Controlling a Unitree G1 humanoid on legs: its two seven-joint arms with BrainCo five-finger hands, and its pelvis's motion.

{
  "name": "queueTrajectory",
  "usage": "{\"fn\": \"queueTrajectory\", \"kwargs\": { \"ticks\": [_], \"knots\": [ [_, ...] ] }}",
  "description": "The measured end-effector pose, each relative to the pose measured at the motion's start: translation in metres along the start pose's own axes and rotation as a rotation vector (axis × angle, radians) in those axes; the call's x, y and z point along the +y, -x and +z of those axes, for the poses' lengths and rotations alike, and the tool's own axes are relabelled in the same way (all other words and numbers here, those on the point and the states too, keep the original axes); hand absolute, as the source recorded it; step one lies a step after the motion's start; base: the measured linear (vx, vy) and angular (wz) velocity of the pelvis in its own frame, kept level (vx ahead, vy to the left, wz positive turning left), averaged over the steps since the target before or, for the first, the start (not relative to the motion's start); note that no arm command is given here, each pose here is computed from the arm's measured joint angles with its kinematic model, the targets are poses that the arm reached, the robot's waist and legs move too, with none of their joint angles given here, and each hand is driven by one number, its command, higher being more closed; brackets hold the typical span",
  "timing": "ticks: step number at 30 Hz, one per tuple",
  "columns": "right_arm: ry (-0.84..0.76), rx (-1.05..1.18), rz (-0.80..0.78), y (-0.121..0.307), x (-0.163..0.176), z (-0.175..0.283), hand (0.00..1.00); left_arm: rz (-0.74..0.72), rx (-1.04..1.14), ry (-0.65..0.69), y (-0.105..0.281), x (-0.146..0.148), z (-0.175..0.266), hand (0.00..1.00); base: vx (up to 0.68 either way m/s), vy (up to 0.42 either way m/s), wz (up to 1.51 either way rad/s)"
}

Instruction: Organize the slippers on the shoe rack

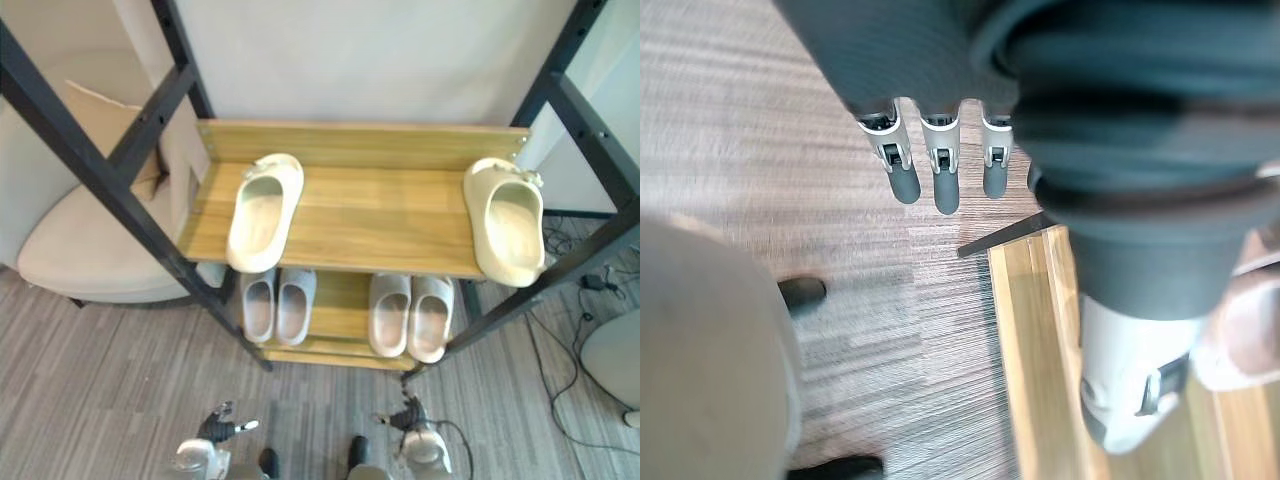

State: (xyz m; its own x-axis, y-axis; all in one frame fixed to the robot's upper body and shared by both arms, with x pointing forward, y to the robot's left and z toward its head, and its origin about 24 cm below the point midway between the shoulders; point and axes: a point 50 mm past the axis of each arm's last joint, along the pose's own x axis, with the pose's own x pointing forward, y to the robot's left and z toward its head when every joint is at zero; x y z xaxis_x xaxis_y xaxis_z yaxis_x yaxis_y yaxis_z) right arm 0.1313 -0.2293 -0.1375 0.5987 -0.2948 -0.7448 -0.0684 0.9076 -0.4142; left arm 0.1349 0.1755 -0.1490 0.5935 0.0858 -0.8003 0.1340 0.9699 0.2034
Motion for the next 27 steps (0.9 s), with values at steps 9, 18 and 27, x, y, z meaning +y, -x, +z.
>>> {"fn": "queueTrajectory", "kwargs": {
  "ticks": [9, 18, 27],
  "knots": [
    [-0.069, 0.100, -0.015, 0.002, -0.002, -0.020, 0.00, -0.098, -0.048, -0.185, -0.001, -0.018, 0.010, 0.00, -0.09, -0.003, -0.06],
    [-0.103, 0.154, -0.013, 0.006, 0.001, -0.033, 0.00, -0.358, -0.431, -0.299, 0.021, -0.079, 0.085, 0.00, -0.01, 0.004, 0.06],
    [-0.100, 0.129, -0.014, 0.004, 0.001, -0.027, 0.00, -0.494, -0.840, -0.097, 0.070, -0.088, 0.169, 0.00, 0.07, 0.011, 0.07]
  ]
}}
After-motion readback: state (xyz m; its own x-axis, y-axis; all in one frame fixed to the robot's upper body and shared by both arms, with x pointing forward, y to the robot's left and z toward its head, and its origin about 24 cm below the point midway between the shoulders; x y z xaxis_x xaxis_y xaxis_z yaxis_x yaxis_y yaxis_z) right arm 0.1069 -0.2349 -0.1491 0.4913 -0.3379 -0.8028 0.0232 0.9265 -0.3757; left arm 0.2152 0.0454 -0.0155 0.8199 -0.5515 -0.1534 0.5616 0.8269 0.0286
